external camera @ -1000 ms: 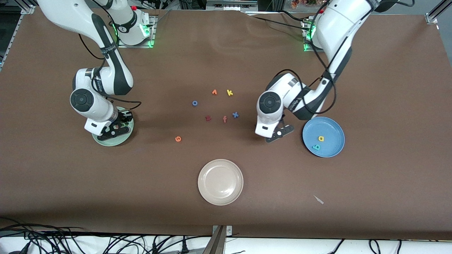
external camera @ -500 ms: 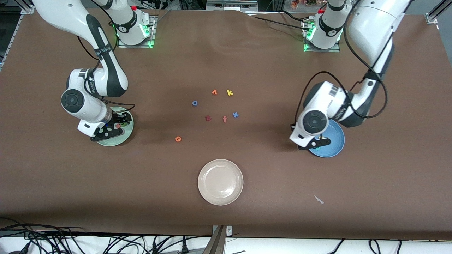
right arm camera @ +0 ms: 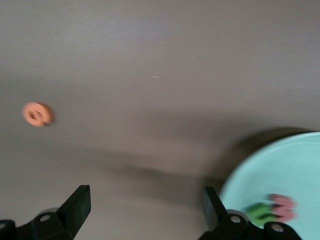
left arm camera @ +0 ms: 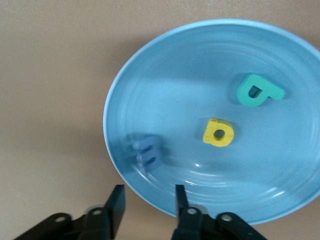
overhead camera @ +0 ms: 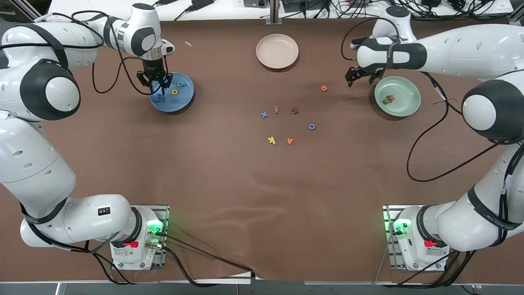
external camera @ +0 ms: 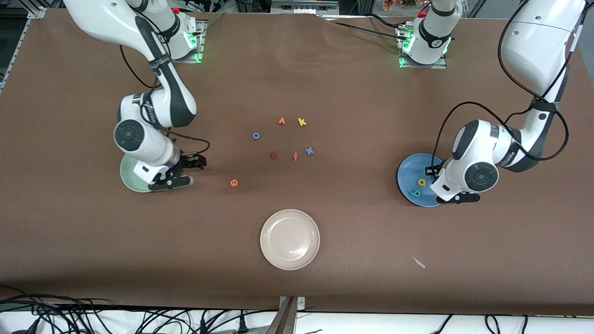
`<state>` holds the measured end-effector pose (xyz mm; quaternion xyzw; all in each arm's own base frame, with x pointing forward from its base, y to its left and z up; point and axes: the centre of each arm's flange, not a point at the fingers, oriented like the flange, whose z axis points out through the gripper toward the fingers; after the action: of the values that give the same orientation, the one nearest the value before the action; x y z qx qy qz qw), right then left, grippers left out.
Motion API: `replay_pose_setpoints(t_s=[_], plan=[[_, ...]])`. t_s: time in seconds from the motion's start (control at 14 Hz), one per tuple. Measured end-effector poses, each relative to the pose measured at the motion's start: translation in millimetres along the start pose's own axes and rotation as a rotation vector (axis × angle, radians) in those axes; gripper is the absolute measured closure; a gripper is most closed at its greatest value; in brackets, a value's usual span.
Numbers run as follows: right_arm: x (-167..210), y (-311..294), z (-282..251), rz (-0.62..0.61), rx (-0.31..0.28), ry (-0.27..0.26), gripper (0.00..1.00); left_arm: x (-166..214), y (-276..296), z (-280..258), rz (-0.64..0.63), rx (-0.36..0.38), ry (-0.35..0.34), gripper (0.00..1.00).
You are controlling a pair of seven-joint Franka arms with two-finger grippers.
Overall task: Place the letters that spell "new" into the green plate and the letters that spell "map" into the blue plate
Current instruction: 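Drop the blue m on the blue plate while the right gripper reaches the s, then grasp the orange s with the right gripper while the left gripper withdraws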
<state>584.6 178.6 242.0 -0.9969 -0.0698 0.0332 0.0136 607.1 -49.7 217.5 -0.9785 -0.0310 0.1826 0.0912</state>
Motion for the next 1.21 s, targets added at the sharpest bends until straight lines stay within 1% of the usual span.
replay_pose_setpoints(t_s=[0.21, 0.29, 0.36, 0.5, 0.64, 0.79, 0.93, 1.0, 1.07, 1.14, 1.21], plan=[[14.8, -48.2, 6.6, 0.089, 0.032, 0.011, 0.00, -2.0, 10.1, -3.1, 0.018, -0.004, 0.009, 0.20], [20.7, -60.5, 10.9, 0.120, 0.042, 0.012, 0.00, -2.8, 12.9, -5.7, 0.023, -0.005, 0.013, 0.13], [26.8, -70.9, 15.9, 0.150, 0.050, 0.013, 0.00, -4.1, 14.6, -11.2, 0.027, -0.006, 0.021, 0.01], [35.3, -87.3, 28.6, 0.198, 0.056, 0.009, 0.00, -15.5, 14.3, -36.6, 0.048, 0.016, 0.015, 0.00], [38.0, -100.9, 43.0, 0.211, 0.055, -0.001, 0.00, -42.5, 15.6, -89.4, 0.054, 0.026, 0.001, 0.00], [38.9, -106.1, 53.3, 0.207, 0.052, -0.010, 0.00, -79.7, 16.3, -155.3, 0.039, 0.003, -0.008, 0.00], [39.5, -105.2, 57.1, 0.209, 0.050, -0.013, 0.00, -112.7, 9.2, -218.2, 0.023, -0.047, -0.003, 0.00], [39.5, -105.1, 57.6, 0.208, 0.049, -0.014, 0.04, -127.3, 3.8, -246.5, 0.021, -0.071, -0.003, 0.00], [39.7, -105.0, 57.7, 0.208, 0.049, -0.013, 0.04, -140.1, -1.6, -271.1, 0.023, -0.086, -0.001, 0.00], [39.7, -104.9, 58.3, 0.208, 0.048, -0.014, 0.10, -151.3, -6.4, -292.7, 0.024, -0.093, 0.010, 0.00], [39.6, -104.7, 59.3, 0.208, 0.048, -0.015, 0.15, -161.4, -10.7, -311.2, 0.022, -0.097, 0.029, 0.00]])
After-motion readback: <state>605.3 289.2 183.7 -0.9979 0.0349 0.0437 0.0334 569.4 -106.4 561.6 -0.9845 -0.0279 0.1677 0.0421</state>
